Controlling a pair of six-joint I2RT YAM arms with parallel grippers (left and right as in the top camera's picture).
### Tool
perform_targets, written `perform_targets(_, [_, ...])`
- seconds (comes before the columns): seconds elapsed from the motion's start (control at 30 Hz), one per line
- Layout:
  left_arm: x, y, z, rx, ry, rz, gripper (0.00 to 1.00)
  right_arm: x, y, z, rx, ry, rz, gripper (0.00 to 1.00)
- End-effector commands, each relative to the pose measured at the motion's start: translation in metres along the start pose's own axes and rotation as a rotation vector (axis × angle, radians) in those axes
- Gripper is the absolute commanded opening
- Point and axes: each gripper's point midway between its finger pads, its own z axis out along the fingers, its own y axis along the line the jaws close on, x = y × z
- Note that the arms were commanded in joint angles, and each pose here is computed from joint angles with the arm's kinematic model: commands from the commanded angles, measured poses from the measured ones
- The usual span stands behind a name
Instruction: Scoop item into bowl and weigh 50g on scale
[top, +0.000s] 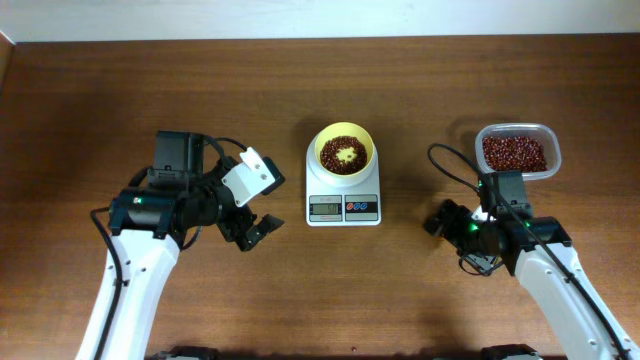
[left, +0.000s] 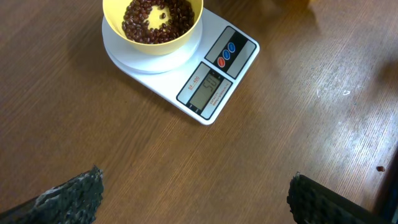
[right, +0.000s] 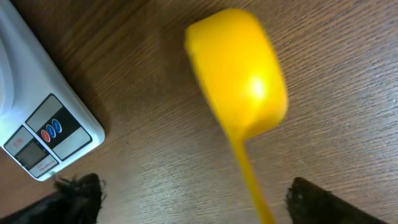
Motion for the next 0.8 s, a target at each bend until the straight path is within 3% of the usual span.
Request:
perform_targets(0.0, [0.001, 0.001, 0.0, 0.0, 0.0, 0.007, 0.99, 0.015, 0.002, 0.001, -0.032, 0.071, 0.02, 0.99])
perform_targets(0.67, [0.001, 0.001, 0.0, 0.0, 0.0, 0.007, 0.99, 0.038, -0.018, -0.002, 0.053, 0.163, 0.046, 0.99])
perform_targets(0.77, [0.001, 0.001, 0.0, 0.0, 0.0, 0.006, 0.99, 0.032, -0.013, -0.002, 0.024, 0.14, -0.041, 0.99])
